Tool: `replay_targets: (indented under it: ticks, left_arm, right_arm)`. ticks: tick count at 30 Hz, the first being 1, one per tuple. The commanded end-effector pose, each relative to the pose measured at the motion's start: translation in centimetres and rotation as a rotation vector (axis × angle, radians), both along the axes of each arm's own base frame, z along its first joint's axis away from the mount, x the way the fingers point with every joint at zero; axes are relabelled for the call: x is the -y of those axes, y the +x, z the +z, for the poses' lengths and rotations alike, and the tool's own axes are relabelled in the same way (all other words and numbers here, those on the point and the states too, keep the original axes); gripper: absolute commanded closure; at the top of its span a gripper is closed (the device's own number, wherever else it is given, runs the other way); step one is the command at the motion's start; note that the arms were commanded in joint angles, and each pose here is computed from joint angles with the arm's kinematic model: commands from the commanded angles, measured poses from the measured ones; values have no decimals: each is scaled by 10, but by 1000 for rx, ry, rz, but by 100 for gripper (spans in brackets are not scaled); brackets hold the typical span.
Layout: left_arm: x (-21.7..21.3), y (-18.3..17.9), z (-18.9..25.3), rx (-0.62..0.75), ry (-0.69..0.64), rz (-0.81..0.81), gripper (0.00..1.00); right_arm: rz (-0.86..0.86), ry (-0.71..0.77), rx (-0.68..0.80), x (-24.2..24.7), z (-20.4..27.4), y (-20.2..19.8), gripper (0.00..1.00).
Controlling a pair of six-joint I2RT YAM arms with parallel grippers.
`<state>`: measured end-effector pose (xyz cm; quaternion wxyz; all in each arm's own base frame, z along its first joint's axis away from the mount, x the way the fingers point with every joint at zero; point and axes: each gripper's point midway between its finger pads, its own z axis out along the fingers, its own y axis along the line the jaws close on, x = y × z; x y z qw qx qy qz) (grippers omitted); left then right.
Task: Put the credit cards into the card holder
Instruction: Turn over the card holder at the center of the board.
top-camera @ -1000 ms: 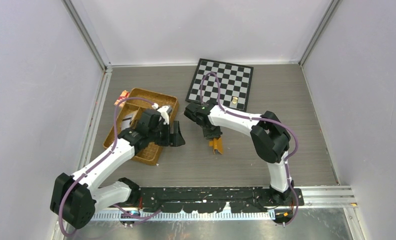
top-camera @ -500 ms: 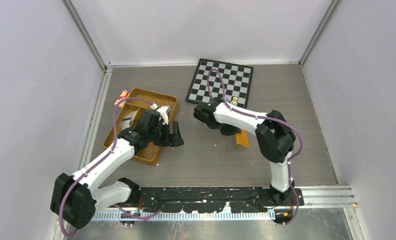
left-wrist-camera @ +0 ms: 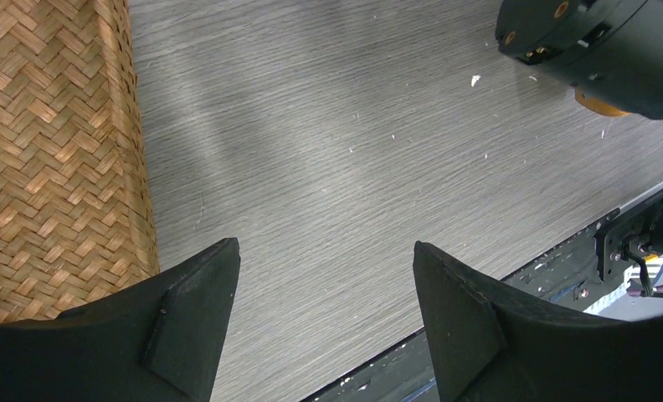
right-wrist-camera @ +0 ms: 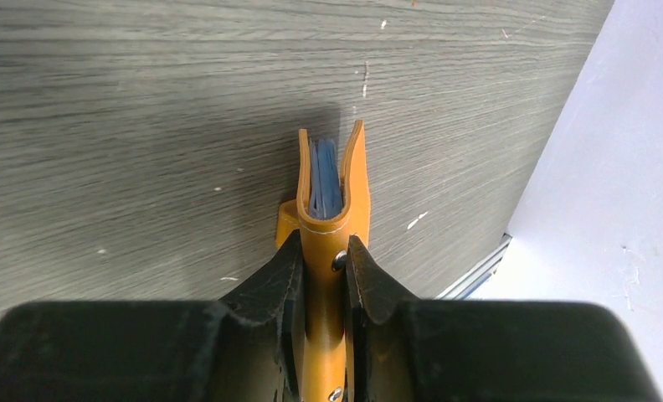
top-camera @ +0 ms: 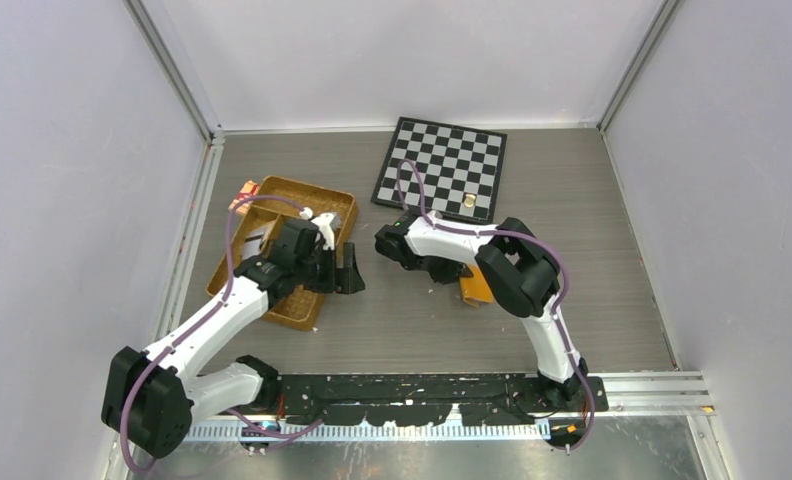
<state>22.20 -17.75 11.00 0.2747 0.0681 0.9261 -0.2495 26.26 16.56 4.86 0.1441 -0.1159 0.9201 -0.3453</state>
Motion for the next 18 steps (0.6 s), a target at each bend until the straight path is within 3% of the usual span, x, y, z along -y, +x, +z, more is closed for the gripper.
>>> replay_targets:
  ticks: [1,8,11,13,18]
  left_arm:
    - [-6,1,3,26,15,-2,22]
    - [-8,2,5,32,20,2,21]
    - [-8,3,4,30,20,4,21]
    - [-9,3,4,29,22,7,21]
    - [-9,3,9,43,15,9,21]
  right_arm:
    - [-24,130,25,-35,-17,2,93]
    - [-50,284,-7,-67,-32,-6,89]
    - [-53,300,-19,-72,-36,-6,79]
    - [-54,309,-21,-75,-36,-7,66]
    - [-48,368,17,-85,-15,-1,51]
